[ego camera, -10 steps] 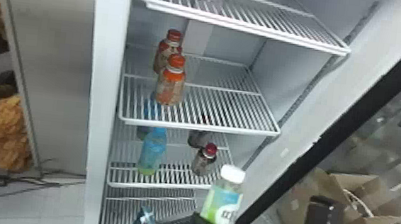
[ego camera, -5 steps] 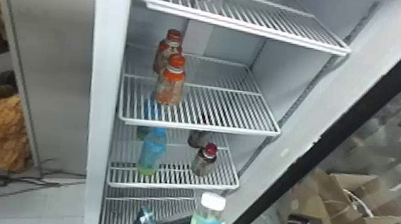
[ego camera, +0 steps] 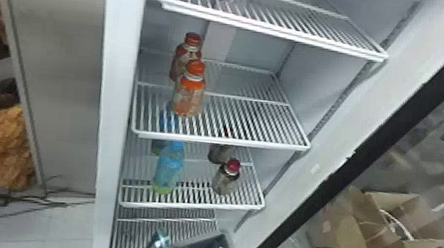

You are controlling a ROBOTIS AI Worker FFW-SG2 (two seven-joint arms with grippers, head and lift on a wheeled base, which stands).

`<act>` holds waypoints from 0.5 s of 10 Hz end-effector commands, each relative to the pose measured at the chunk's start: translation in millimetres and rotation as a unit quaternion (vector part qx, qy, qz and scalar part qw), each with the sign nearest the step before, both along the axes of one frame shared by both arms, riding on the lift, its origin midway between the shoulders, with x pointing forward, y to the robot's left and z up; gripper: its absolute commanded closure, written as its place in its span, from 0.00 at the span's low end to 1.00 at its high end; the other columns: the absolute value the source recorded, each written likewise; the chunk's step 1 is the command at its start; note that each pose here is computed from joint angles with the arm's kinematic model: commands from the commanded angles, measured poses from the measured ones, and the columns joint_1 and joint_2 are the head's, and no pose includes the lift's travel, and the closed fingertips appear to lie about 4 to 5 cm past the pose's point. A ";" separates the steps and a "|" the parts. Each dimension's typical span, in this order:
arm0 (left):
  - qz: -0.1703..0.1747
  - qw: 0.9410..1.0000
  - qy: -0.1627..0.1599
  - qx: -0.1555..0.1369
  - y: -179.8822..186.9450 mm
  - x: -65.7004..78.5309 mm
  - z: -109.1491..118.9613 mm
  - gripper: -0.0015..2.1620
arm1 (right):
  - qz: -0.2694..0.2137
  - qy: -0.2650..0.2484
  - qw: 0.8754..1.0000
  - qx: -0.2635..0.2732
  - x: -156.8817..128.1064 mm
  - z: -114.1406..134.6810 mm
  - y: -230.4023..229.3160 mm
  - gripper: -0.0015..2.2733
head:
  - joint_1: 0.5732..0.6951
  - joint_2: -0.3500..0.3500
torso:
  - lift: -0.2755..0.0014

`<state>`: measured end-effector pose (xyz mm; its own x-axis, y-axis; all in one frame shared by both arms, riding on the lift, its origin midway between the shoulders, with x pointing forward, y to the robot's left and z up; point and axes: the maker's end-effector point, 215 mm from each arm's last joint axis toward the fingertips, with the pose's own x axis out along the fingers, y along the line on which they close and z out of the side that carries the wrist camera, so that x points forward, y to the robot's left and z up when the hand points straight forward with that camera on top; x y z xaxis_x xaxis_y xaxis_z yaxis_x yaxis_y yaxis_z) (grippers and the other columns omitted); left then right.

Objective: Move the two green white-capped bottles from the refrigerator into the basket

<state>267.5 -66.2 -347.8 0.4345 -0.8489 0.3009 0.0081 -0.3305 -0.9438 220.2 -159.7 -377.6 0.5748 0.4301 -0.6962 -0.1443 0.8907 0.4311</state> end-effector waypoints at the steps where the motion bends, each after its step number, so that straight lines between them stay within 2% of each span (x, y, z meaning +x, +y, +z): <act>1: -0.002 1.000 -0.001 0.000 -0.7 -0.4 0.8 0.56 | -0.002 -0.001 1.000 -0.001 0.8 0.1 -1.8 0.04 | 1.00 0.00 | 0.98; 5: -0.002 1.000 -0.001 -0.001 -1.1 -0.1 0.7 0.56 | -0.010 -0.011 1.000 -0.015 5.2 3.1 -9.6 0.05 | 1.00 0.00 | 0.98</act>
